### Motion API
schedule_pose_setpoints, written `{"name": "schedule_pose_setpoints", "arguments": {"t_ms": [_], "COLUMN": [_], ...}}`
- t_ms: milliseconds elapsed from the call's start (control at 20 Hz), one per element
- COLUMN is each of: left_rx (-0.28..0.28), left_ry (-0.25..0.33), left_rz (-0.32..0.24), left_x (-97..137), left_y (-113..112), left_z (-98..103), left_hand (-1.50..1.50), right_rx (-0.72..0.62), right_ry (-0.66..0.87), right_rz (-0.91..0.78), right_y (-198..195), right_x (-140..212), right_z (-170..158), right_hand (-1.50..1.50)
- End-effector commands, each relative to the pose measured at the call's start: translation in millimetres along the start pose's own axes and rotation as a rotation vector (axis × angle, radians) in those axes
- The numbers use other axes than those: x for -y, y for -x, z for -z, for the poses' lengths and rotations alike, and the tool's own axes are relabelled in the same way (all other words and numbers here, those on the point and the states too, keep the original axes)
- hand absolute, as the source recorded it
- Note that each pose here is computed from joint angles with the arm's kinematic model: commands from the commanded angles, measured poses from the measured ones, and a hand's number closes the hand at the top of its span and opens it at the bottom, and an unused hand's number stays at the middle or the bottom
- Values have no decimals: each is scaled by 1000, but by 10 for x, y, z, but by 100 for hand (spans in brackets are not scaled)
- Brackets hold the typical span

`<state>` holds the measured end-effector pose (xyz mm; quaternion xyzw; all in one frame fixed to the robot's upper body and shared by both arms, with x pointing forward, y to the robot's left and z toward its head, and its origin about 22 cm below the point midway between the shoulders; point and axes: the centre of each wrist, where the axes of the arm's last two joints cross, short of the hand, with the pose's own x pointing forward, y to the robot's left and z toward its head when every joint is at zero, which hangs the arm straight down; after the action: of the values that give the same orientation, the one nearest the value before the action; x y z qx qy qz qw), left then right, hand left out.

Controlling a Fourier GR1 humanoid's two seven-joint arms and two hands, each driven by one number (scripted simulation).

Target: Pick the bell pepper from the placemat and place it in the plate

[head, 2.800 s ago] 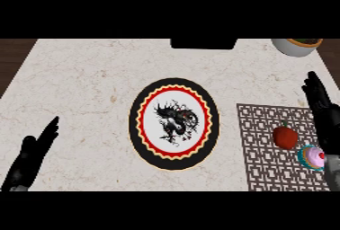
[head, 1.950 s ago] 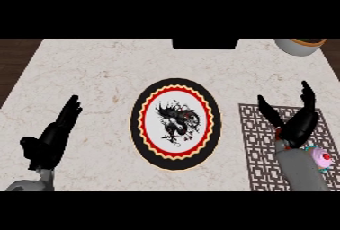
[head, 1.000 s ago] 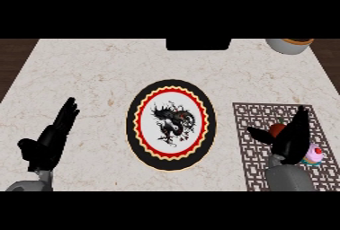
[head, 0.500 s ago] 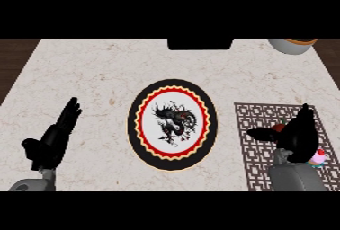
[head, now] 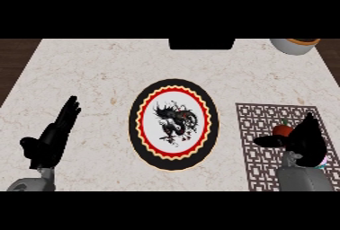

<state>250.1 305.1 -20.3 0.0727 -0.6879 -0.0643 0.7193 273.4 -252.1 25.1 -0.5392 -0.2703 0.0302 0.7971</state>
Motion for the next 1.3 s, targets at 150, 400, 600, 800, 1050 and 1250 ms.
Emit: {"name": "schedule_pose_setpoints", "arguments": {"t_ms": [150,400,600,800,1050,1250], "left_rx": [2,2,-15,-4,-3,-9], "left_ry": [-5,1,3,2,16,-24], "left_rz": [-4,-4,-20,-11,-3,4], "left_x": [62,74,163,148,-8,-152], "left_y": [62,-116,30,-74,-127,-55], "left_z": [46,78,-122,-12,-63,49], "left_hand": [0,0,0,0,0,0], "right_rx": [-97,-150,-145,-63,-25,136], "right_ry": [-47,-32,-34,-124,-93,-172], "right_rz": [-46,-92,-97,-107,-82,-122], "right_y": [41,176,237,155,280,554], "right_x": [-296,-79,-102,-524,-393,-444], "right_z": [137,456,547,382,543,45], "right_hand": [-150,-150,-150,150,150,150]}}
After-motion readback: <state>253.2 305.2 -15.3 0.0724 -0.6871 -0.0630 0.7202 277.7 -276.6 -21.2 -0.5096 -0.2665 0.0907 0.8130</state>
